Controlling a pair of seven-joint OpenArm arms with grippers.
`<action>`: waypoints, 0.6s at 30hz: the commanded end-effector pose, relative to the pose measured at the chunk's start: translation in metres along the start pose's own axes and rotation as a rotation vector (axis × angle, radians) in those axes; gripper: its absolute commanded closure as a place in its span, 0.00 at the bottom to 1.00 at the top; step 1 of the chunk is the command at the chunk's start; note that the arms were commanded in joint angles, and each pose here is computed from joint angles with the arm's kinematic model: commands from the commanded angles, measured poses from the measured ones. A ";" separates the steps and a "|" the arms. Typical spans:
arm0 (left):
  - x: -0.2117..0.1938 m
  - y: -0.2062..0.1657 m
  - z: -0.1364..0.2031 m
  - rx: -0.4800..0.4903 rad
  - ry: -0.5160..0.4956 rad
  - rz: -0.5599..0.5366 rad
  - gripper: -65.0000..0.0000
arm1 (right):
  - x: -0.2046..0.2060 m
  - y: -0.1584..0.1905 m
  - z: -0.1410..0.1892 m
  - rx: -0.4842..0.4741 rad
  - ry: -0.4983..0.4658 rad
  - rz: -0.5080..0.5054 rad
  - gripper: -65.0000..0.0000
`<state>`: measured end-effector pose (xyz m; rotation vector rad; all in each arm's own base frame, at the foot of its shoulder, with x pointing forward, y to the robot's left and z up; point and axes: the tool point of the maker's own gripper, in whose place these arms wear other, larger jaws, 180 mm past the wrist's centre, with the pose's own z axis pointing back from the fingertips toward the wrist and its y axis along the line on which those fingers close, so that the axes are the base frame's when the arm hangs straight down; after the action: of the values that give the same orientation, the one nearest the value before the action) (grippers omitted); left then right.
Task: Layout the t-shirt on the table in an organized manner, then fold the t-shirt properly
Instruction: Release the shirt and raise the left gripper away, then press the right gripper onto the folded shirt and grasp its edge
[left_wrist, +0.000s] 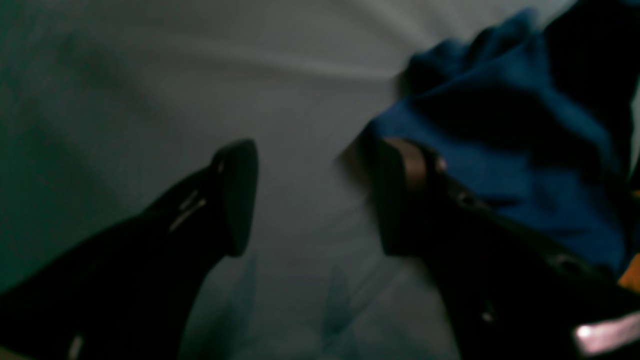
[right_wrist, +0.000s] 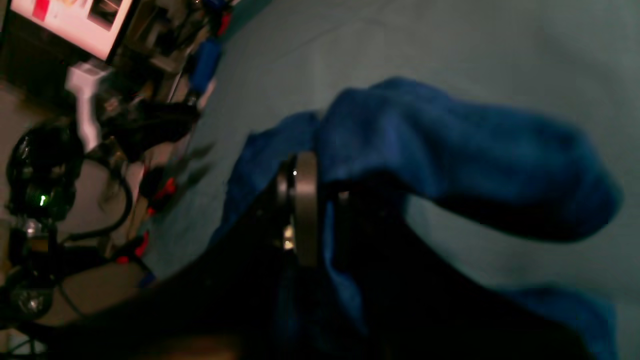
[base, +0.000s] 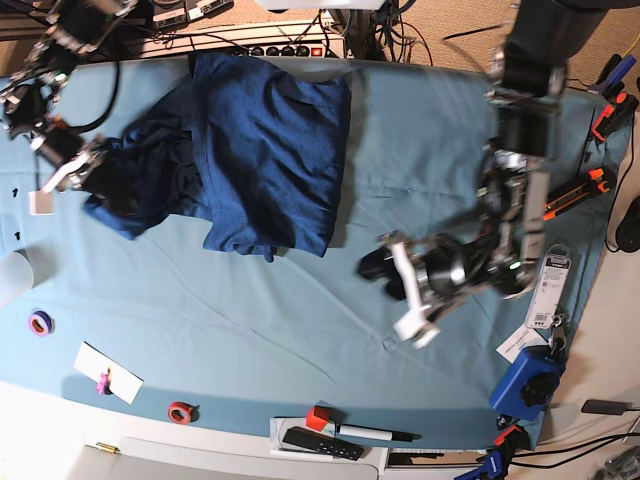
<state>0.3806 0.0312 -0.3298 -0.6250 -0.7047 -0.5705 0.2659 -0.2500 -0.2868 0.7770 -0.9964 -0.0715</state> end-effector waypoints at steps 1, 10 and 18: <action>0.023 -0.005 0.006 -0.025 -0.073 -0.015 0.43 | 0.016 0.017 0.001 0.037 -0.054 0.052 1.00; 0.004 -0.002 0.008 -0.027 -0.039 -0.010 0.43 | -0.015 0.103 -0.045 0.232 -0.008 0.129 1.00; 0.004 -0.002 0.007 -0.027 -0.039 -0.010 0.43 | -0.082 0.074 -0.084 0.011 0.325 0.315 1.00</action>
<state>0.3668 0.0351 -0.3413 -0.6473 -0.6761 -0.5703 0.2562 -0.1180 -0.3411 0.5919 -0.7378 0.3131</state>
